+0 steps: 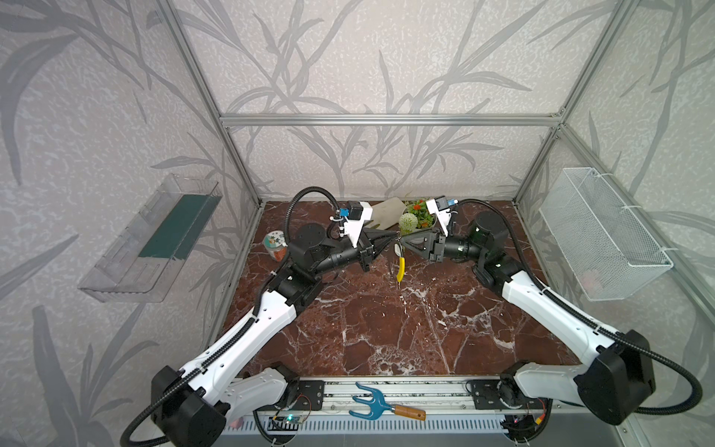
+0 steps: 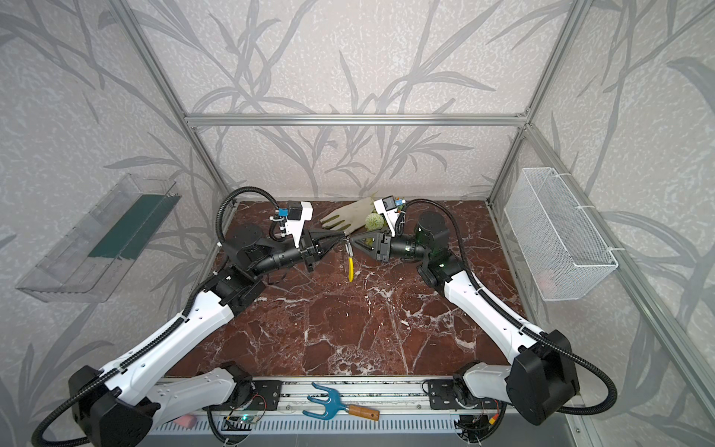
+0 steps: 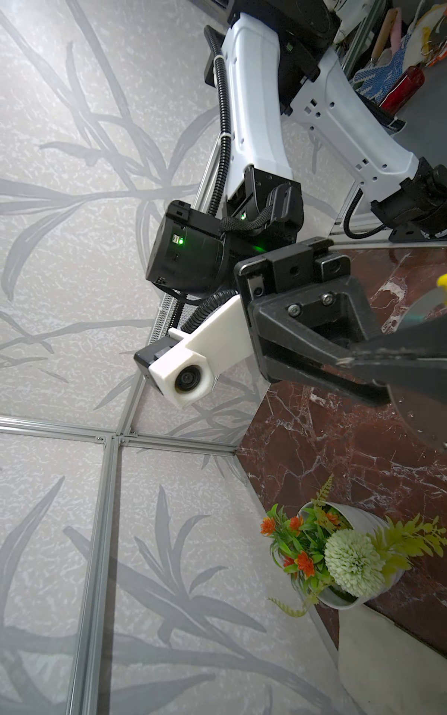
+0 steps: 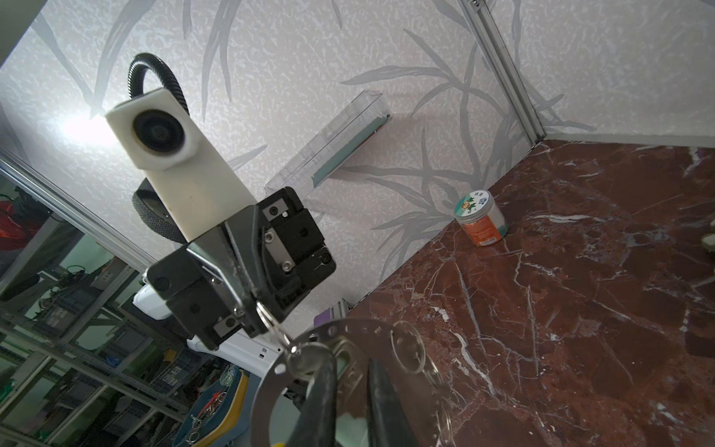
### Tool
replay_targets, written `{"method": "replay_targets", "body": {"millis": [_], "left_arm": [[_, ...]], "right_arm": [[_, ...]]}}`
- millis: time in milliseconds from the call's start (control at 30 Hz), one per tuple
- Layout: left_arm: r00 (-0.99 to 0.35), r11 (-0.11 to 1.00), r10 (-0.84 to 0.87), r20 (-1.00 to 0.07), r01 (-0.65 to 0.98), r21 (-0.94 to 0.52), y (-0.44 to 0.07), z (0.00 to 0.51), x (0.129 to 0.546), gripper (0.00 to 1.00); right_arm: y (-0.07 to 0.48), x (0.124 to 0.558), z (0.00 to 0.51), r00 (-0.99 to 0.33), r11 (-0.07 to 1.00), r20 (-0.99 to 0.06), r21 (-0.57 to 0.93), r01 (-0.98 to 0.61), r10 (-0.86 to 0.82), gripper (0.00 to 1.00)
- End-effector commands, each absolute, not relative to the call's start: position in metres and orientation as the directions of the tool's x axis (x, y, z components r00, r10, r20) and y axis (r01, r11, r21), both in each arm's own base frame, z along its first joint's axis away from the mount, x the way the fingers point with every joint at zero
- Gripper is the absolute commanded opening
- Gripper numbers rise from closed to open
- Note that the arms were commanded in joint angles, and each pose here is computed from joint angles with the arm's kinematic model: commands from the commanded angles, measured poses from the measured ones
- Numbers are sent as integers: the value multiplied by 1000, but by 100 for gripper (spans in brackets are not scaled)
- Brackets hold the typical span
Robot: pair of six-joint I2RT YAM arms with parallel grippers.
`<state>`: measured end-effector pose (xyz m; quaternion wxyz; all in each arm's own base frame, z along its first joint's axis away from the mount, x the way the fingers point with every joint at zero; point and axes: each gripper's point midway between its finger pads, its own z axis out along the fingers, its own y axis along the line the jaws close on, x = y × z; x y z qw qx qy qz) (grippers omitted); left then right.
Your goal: Put the keys on the keyring
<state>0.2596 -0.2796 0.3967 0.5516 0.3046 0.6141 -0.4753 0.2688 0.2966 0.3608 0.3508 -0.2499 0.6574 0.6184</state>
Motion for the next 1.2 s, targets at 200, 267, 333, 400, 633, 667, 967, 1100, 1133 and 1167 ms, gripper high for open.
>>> {"method": "replay_targets", "body": {"millis": [200, 267, 333, 400, 633, 667, 967, 1100, 1133, 1167], "left_arm": [[-170, 345, -195, -966, 910, -230, -280, 415, 259, 0], [-170, 346, -195, -966, 910, -230, -280, 414, 258, 0], [-173, 347, -192, -966, 909, -232, -280, 413, 258, 0], [-180, 354, -185, -966, 905, -236, -280, 411, 259, 0], [-196, 372, -188, -962, 893, -255, -277, 408, 261, 0], [-198, 373, -192, -961, 891, -259, -277, 409, 261, 0], [-223, 366, -195, -955, 887, -282, -280, 404, 264, 0], [-224, 366, -192, -955, 887, -282, -280, 404, 264, 0], [-226, 366, -189, -956, 887, -282, -280, 403, 264, 0], [-225, 366, -188, -956, 887, -281, -280, 403, 264, 0]], "right_arm": [[307, 256, 357, -611, 67, -789, 615, -786, 68, 14], [306, 257, 355, -609, 82, -790, 613, -786, 70, 14], [304, 259, 354, -602, 105, -795, 607, -788, 74, 15], [299, 263, 353, -590, 139, -803, 596, -790, 87, 19], [277, 271, 350, -512, 276, -845, 534, -800, 151, 29], [274, 272, 348, -501, 298, -851, 525, -797, 160, 30], [273, 263, 334, -396, 428, -910, 408, -806, 122, 36], [281, 257, 334, -352, 442, -932, 353, -825, 87, 37], [283, 257, 335, -344, 442, -935, 343, -829, 80, 37], [285, 255, 335, -339, 440, -938, 335, -833, 72, 37]]}}
